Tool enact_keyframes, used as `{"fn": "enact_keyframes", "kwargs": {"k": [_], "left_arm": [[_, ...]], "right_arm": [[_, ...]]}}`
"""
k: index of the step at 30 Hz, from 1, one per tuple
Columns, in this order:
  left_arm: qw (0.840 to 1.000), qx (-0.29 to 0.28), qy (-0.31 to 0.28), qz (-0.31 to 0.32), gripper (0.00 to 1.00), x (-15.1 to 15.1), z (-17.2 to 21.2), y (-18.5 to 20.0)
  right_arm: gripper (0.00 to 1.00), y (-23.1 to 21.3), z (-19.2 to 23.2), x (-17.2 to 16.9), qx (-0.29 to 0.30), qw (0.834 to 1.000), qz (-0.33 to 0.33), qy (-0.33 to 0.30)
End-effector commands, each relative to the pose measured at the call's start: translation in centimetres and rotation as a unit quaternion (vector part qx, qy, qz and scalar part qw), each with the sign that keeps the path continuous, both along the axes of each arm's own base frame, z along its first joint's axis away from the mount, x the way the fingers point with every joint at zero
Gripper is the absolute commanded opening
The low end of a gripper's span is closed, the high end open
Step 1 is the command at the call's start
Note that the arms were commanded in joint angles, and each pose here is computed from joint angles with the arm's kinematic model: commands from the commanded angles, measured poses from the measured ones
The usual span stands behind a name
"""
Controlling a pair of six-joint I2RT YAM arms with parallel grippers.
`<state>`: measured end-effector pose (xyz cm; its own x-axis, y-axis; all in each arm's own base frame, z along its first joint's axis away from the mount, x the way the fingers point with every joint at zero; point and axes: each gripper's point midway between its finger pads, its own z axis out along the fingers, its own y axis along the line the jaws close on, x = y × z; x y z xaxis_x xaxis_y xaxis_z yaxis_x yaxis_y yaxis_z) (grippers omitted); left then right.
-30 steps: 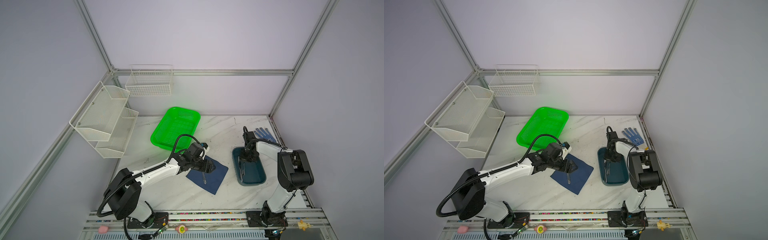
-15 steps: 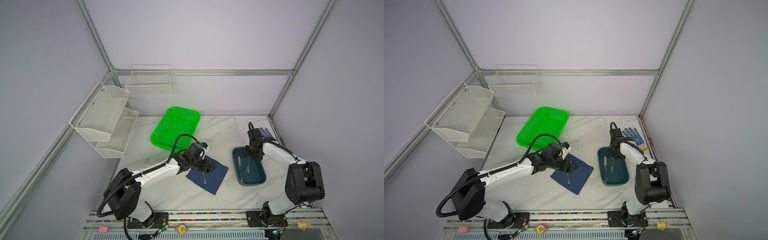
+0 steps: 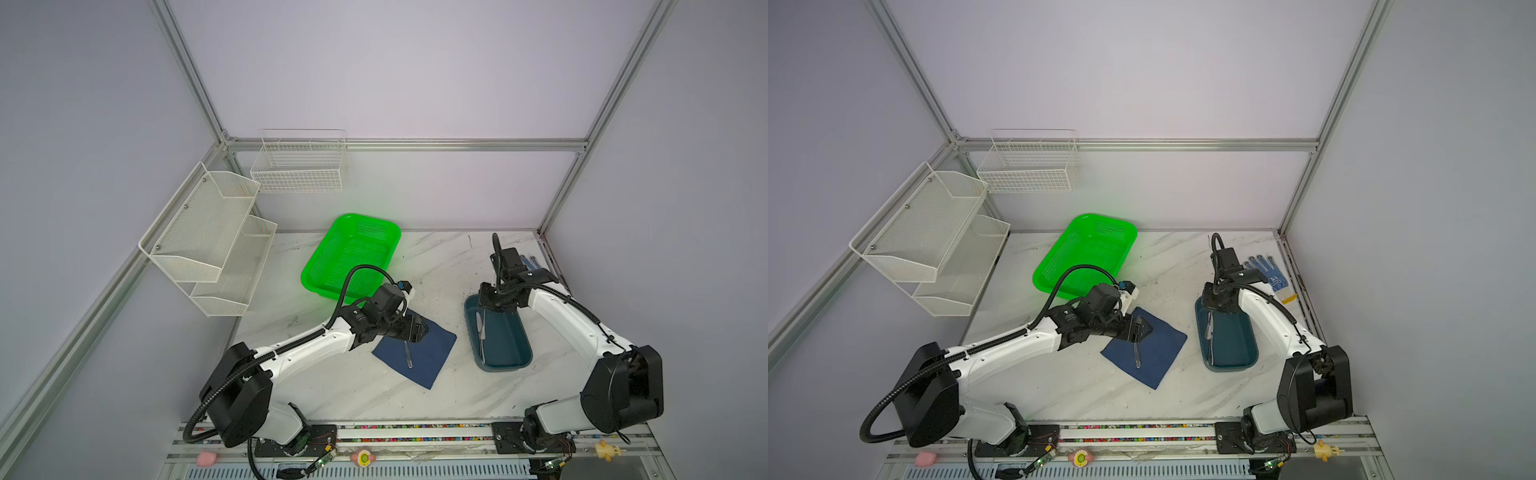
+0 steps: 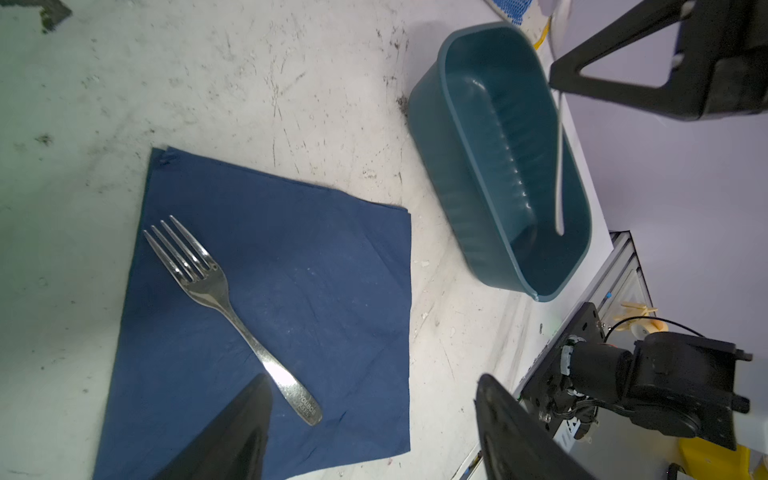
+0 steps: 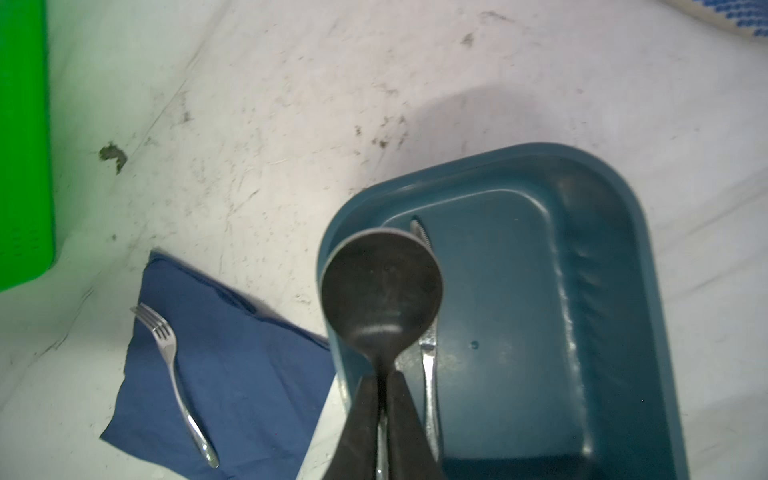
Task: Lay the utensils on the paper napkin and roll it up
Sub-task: 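Carry the spoon over the napkin beside the fork with the right gripper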
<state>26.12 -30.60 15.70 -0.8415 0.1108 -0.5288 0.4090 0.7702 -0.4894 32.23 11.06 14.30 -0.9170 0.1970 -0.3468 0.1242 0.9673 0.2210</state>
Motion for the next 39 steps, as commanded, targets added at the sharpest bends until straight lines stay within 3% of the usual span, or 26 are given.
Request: {"fn": "enact_keyframes", "kwargs": {"k": [1, 8, 14, 30, 39], "left_arm": [[0.998, -0.020, -0.036, 0.039, 0.76, 1.0, 2.3, 1.5], [0.987, 0.019, -0.042, 0.154, 0.76, 2.0, 1.7, 7.0], [0.978, 0.026, -0.068, 0.196, 0.77, 1.8, 2.2, 10.0], [0.970, 0.031, -0.081, 0.227, 0.77, 1.4, 2.5, 12.1], [0.971, 0.033, -0.082, 0.224, 0.77, 1.4, 2.3, 12.2]], "right_arm": [[0.10, 3.5, -0.1, -1.0, 0.012, 0.999, 0.027, 0.017], [0.10, 12.7, -2.8, -2.8, 0.037, 0.992, 0.115, 0.034], [0.10, 17.8, -6.6, -4.0, 0.041, 0.984, 0.160, 0.061], [0.10, 20.7, -10.2, -3.2, 0.039, 0.980, 0.176, 0.078], [0.17, 21.2, -10.9, -3.1, 0.045, 0.979, 0.178, 0.084]]}}
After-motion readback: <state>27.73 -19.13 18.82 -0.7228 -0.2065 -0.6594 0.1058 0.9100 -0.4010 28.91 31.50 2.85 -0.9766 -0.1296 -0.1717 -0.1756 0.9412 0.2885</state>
